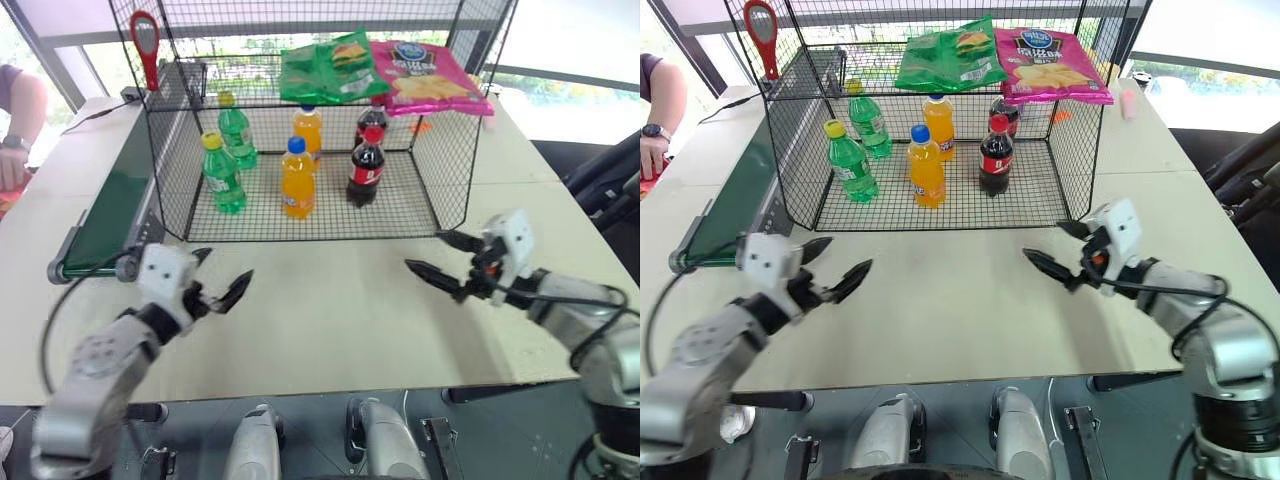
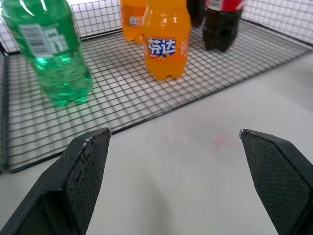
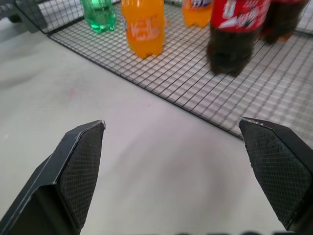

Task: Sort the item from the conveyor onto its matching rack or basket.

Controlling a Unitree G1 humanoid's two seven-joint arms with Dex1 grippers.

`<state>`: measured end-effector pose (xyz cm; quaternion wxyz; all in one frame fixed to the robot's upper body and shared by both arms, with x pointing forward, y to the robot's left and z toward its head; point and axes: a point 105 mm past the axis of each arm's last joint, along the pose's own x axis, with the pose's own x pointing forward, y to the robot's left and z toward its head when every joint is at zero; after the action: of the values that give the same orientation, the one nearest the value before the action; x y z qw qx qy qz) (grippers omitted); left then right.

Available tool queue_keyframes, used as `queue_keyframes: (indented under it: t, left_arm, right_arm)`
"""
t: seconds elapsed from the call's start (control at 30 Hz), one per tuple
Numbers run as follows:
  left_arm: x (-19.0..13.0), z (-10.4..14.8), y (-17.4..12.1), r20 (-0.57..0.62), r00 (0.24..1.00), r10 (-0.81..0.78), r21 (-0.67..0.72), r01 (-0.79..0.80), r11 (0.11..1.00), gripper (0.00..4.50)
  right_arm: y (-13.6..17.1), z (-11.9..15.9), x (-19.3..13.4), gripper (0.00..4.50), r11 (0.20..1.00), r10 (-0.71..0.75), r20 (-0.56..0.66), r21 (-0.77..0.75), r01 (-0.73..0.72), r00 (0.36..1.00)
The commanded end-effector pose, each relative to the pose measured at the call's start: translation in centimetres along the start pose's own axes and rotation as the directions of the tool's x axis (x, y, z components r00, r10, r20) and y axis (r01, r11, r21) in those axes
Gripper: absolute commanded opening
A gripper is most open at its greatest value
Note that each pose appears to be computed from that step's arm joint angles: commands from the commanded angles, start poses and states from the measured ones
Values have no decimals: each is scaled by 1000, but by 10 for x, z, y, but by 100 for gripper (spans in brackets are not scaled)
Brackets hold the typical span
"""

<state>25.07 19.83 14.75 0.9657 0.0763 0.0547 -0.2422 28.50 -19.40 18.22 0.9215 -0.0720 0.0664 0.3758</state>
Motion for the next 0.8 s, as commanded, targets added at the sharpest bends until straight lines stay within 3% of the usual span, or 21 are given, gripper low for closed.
queue_keyframes:
  t: [0.03, 0.27, 0.8]
  left_arm:
    - [-12, 10, 2, 11, 999, -38, 6, 38, 999, 444]
    - [-13, 1, 0, -36, 996, -80, 16, 80, 997, 444]
    - [-6, 11, -4, 22, 996, -91, -46, 91, 995, 444]
  right_arm:
    - [12, 15, -5, 450, 995, 98, 6, -32, -97, 995]
    - [14, 15, -1, 450, 990, 132, -24, -54, -133, 991]
    - [15, 11, 8, 450, 991, 111, -21, -69, -112, 994]
